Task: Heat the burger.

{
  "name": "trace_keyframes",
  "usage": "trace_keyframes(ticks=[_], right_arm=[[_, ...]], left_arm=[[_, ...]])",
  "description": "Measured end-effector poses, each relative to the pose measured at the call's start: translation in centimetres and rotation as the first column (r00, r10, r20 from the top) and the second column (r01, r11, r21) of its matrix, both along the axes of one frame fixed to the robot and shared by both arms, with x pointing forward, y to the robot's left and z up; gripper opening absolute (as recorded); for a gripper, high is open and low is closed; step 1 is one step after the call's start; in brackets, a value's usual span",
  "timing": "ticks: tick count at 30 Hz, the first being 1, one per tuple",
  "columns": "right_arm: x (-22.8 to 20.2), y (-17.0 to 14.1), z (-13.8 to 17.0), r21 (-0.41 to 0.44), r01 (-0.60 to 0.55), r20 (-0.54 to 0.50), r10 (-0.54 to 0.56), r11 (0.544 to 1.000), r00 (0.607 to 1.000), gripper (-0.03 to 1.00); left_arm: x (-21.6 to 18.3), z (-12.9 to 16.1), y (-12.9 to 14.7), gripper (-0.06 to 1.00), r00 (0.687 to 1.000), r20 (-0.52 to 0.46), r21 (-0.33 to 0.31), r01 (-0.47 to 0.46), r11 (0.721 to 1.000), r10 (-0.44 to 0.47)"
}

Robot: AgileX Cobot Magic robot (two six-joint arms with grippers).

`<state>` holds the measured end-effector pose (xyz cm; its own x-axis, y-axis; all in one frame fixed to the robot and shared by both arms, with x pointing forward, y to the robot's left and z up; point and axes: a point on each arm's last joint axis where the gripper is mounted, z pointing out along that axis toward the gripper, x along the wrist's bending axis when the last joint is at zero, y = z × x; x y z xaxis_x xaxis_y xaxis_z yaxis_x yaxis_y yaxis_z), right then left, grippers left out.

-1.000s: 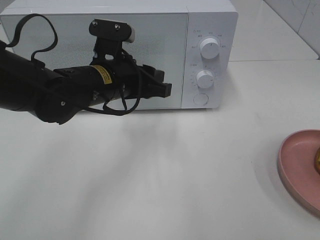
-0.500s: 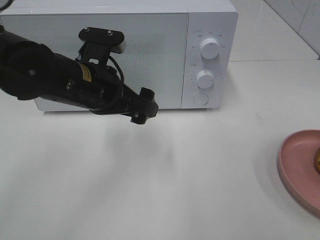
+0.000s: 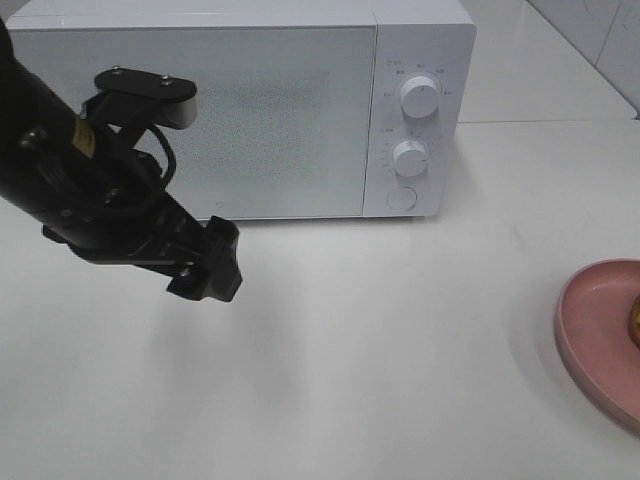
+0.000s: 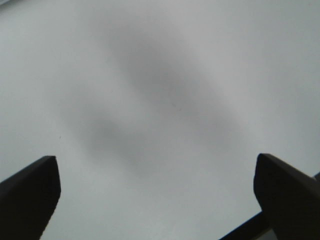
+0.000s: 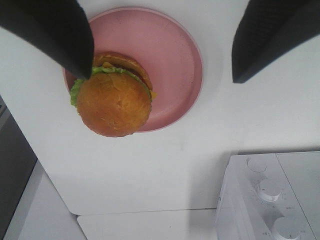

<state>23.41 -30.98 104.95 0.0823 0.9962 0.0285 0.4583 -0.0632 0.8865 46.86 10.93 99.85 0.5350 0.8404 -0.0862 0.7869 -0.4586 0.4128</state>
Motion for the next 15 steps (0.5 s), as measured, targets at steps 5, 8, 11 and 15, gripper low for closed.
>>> trace_keyframes(ticks=[5,8,11,15], right_arm=[[0.0,0.0,0.0,0.000,0.000,0.000,0.000,1.000,1.000,0.74],[0.0,0.0,0.0,0.000,0.000,0.000,0.000,1.000,1.000,0.74],[0.0,0.0,0.0,0.000,0.000,0.000,0.000,1.000,1.000,0.74],[0.0,0.0,0.0,0.000,0.000,0.000,0.000,1.000,1.000,0.73]], left_arm=[[-0.3,1.3,2.1,0.97,0.997,-0.055,0.022,-0.057,0.998,0.059],[-0.1,2.1,4.0,0.97,0.990,-0.073,0.032,-0.116,0.993,0.118],[0.1,2.9,6.0,0.97,0.980,-0.082,0.039,-0.180,0.983,0.183],[0.4,4.2,10.0,0.97,0.951,-0.095,0.058,-0.289,0.956,0.293]])
